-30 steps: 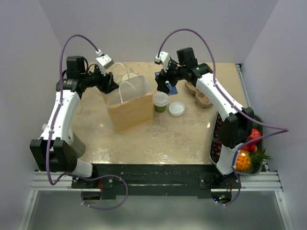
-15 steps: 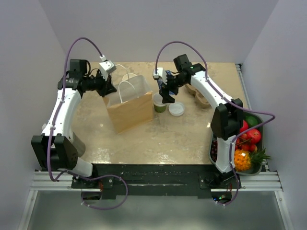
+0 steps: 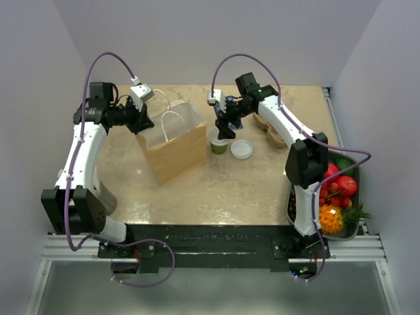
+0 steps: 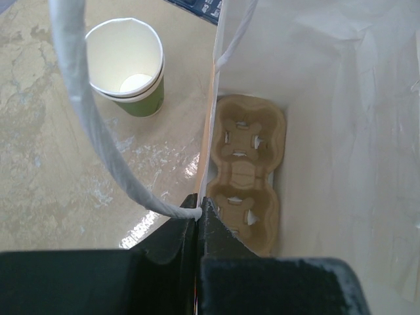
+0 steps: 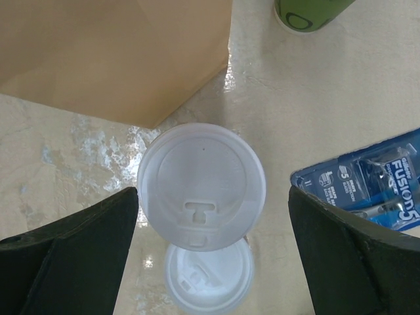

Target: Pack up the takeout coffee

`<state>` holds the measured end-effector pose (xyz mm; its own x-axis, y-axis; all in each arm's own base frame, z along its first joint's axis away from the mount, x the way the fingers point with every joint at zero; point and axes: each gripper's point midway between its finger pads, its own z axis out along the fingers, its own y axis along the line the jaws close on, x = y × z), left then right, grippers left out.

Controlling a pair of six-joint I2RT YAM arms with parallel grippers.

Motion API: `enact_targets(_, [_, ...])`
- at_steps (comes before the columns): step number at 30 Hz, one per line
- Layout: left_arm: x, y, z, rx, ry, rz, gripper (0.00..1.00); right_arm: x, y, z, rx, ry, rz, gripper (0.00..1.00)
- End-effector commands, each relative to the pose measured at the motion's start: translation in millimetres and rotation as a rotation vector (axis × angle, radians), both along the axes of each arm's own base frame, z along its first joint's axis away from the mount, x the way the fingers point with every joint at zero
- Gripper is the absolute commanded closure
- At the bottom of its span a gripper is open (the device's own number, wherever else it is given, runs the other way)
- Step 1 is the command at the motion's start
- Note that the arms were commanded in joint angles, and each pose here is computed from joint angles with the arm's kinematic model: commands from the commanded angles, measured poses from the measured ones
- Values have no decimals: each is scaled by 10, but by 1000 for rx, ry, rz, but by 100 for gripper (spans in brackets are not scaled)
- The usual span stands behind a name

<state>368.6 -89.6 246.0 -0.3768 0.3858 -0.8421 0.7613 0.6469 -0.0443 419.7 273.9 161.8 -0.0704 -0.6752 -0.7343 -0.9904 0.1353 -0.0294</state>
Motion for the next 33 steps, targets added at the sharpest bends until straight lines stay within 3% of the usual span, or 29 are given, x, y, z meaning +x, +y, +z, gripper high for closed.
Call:
enact_targets(1, [-49,132,147,40,-38,24,100,-6,70,73,30,9,31,1])
enact_targets(18, [-87,137,130,29,-32,35,100,-80,-8,-83,-20,23,66,1])
enact_targets(33, [-64,129,137,18,-35,35,100,-137,-68,-173,-84,-45,121,17])
